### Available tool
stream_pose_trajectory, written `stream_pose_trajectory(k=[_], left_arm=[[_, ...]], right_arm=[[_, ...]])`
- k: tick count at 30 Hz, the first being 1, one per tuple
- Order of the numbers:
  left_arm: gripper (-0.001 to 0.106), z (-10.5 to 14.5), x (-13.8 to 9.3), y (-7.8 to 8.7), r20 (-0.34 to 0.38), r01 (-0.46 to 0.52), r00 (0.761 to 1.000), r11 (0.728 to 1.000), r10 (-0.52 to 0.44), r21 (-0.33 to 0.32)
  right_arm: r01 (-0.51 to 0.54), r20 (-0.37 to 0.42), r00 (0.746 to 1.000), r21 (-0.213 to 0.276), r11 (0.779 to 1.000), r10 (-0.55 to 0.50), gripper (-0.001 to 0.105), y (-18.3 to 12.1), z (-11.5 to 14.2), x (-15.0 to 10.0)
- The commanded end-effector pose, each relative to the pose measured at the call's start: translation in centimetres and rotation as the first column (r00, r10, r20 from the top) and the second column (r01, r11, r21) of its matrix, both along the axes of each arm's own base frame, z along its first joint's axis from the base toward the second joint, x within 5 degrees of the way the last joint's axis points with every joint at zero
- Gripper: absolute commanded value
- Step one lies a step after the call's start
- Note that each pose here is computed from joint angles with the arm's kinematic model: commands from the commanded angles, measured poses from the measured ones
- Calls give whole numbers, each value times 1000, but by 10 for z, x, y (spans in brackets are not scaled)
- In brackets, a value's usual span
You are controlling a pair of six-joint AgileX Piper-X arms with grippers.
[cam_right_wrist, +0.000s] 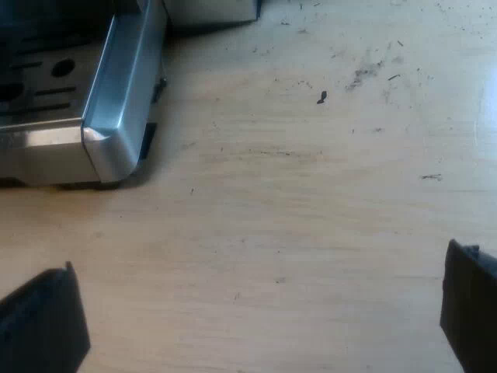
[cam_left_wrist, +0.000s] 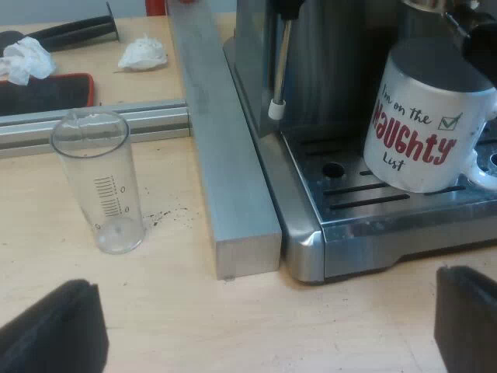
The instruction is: Place mug into machine
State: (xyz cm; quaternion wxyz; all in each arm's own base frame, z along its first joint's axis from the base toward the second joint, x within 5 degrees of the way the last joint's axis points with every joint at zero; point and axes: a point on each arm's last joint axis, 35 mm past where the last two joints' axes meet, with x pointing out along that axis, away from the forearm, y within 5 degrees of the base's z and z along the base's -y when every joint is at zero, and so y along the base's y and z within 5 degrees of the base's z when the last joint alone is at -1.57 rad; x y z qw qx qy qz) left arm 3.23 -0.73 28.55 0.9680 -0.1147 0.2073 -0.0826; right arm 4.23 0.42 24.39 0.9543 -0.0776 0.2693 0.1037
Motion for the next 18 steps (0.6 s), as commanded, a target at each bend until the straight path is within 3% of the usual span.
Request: stream_pose_trajectory(k=[1, 18], left_arm=[[87, 2, 2, 0, 4, -8, 1000, 1000, 8, 2], [87, 1, 3, 0, 9, -8, 1000, 1000, 8, 1]], right_arm=[[-8, 6, 1000, -1, 1000, 8, 94, 0, 2, 1], [-8, 6, 1000, -1, 1000, 8, 94, 0, 2, 1]])
